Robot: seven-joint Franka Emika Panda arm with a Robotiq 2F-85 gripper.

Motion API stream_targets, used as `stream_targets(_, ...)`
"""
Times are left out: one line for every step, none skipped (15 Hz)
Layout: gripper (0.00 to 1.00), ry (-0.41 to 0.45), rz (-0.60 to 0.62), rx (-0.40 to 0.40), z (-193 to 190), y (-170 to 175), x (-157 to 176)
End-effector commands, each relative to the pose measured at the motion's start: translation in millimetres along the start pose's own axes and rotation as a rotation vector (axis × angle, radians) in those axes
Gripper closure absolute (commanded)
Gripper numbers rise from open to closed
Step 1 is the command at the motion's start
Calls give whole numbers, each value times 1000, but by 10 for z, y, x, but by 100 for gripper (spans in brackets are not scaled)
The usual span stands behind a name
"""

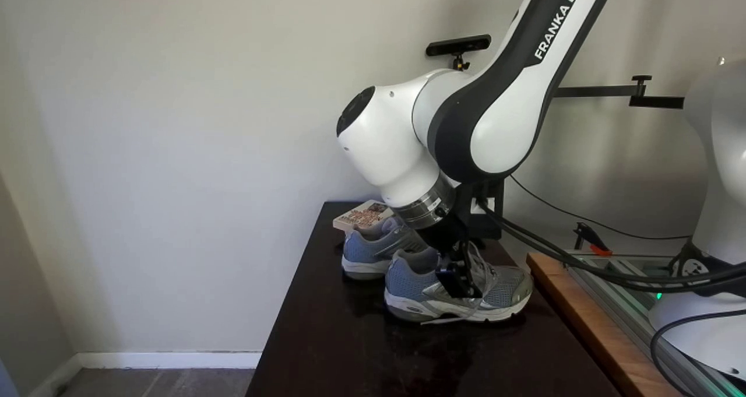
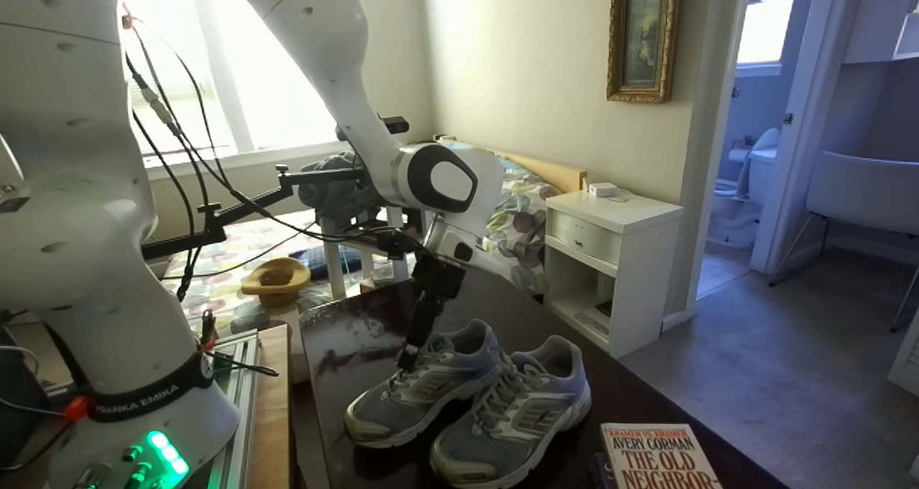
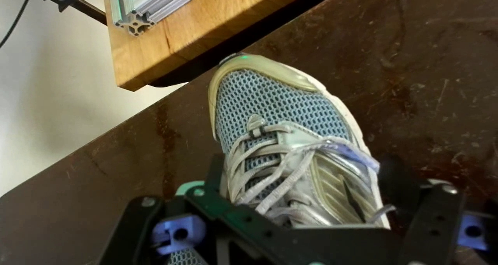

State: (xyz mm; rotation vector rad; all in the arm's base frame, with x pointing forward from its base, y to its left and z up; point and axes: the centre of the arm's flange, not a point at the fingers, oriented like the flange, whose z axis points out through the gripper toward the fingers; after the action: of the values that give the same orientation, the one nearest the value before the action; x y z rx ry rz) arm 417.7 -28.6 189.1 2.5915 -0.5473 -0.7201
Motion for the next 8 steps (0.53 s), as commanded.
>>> stream_targets(0, 30, -8, 8, -36, 73, -133)
stream_targets(0, 41, 7, -5, -67, 140, -128)
stream_targets(0, 56, 17, -9, -109, 195, -132)
stream_targets(0, 71, 26, -18, -155, 252, -143)
stream_targets(0, 95, 35, -31, -210, 310, -149)
stream_targets(0, 113, 45, -38, -256, 357, -139)
stream_targets(0, 124, 54, -46, -288, 402, -123)
stream_targets(0, 132, 58, -57, -309, 440, -121)
